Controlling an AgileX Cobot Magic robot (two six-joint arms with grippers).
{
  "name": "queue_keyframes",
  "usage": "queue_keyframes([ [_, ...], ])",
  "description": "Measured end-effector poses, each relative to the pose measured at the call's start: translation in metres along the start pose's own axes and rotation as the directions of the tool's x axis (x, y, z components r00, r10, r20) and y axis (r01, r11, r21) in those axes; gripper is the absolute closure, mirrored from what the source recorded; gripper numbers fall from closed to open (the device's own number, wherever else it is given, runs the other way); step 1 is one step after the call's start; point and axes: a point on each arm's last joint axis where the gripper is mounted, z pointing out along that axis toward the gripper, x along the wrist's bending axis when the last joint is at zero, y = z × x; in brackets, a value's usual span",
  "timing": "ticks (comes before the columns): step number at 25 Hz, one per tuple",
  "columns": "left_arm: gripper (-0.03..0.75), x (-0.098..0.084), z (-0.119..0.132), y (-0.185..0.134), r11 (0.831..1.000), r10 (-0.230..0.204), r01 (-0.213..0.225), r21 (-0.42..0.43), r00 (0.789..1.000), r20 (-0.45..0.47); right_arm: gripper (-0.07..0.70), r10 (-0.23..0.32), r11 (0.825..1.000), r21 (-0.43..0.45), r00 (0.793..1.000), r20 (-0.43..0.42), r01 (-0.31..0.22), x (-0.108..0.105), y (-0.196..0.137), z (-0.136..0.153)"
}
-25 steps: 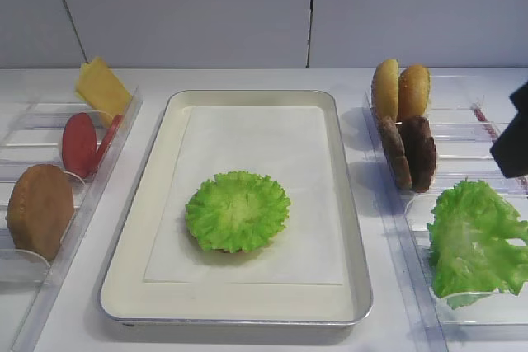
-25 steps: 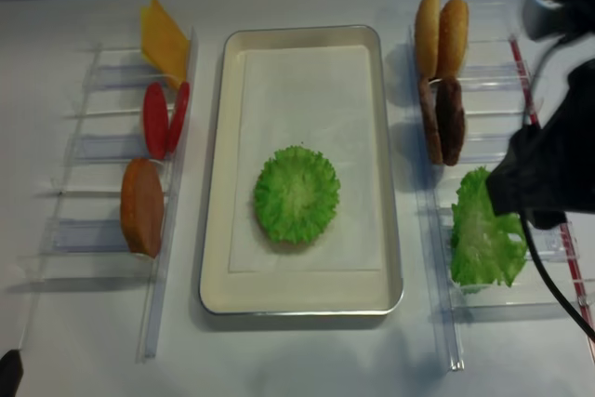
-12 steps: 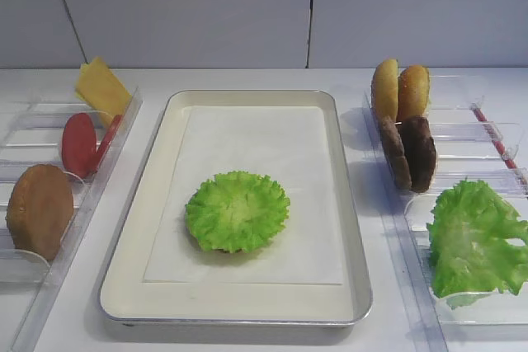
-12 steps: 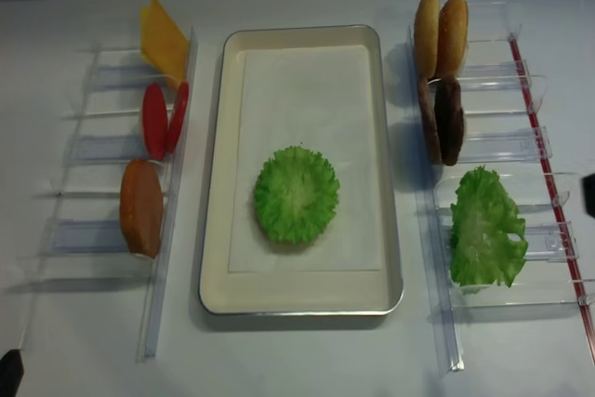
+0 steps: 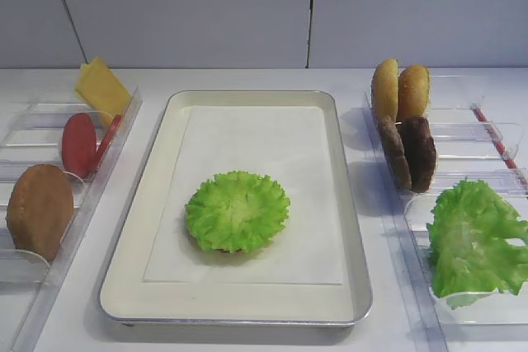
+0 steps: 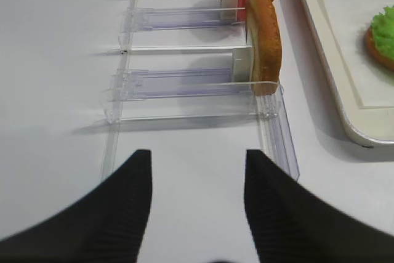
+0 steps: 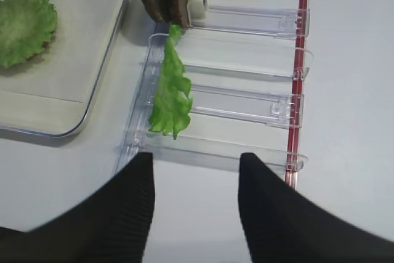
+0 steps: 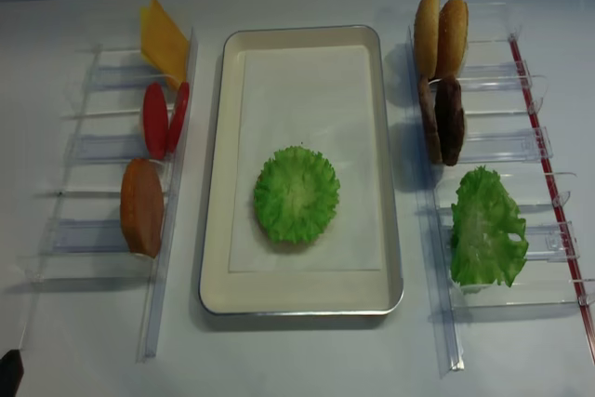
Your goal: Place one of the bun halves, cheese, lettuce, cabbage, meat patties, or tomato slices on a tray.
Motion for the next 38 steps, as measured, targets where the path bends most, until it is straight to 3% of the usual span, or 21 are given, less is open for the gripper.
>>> queue_keyframes([
  [4, 0.393, 0.0, 0.0, 0.0, 1.0, 0.0, 0.0, 0.0, 1.0, 0.0, 0.301, -0.072, 0.997, -0.008, 0.997, 0.001, 0.072, -0.002, -0.02, 0.01],
  [9, 0.393, 0.0, 0.0, 0.0, 1.0, 0.0, 0.0, 0.0, 1.0, 0.0, 0.304, -0.112, 0.991, -0.068, 0.994, 0.006, 0.112, -0.003, -0.034, 0.016],
  [13, 0.393, 0.0, 0.0, 0.0, 1.0, 0.0, 0.0, 0.0, 1.0, 0.0, 0.304, -0.174, 0.976, -0.126, 0.984, 0.039, 0.178, -0.005, -0.044, 0.015],
  [17, 0.393, 0.0, 0.0, 0.0, 1.0, 0.0, 0.0, 0.0, 1.0, 0.0, 0.304, -0.189, 0.957, -0.208, 0.979, 0.073, 0.2, -0.007, -0.053, 0.008],
  [22, 0.393, 0.0, 0.0, 0.0, 1.0, 0.0, 0.0, 0.0, 1.0, 0.0, 0.304, -0.19, 0.938, -0.276, 0.977, 0.101, 0.211, -0.008, -0.062, 0.0],
  [27, 0.393, 0.0, 0.0, 0.0, 1.0, 0.0, 0.0, 0.0, 1.0, 0.0, 0.304, -0.179, 0.94, -0.273, 0.978, 0.109, 0.203, -0.008, -0.062, 0.001],
  [34, 0.393, 0.0, 0.0, 0.0, 1.0, 0.0, 0.0, 0.0, 1.0, 0.0, 0.308, -0.066, 0.956, -0.269, 0.979, 0.193, 0.117, -0.005, -0.062, 0.001],
  [38, 0.393, 0.0, 0.0, 0.0, 1.0, 0.0, 0.0, 0.0, 1.0, 0.0, 0.308, -0.047, 0.958, -0.271, 0.982, 0.184, 0.096, -0.003, -0.062, 0.002],
])
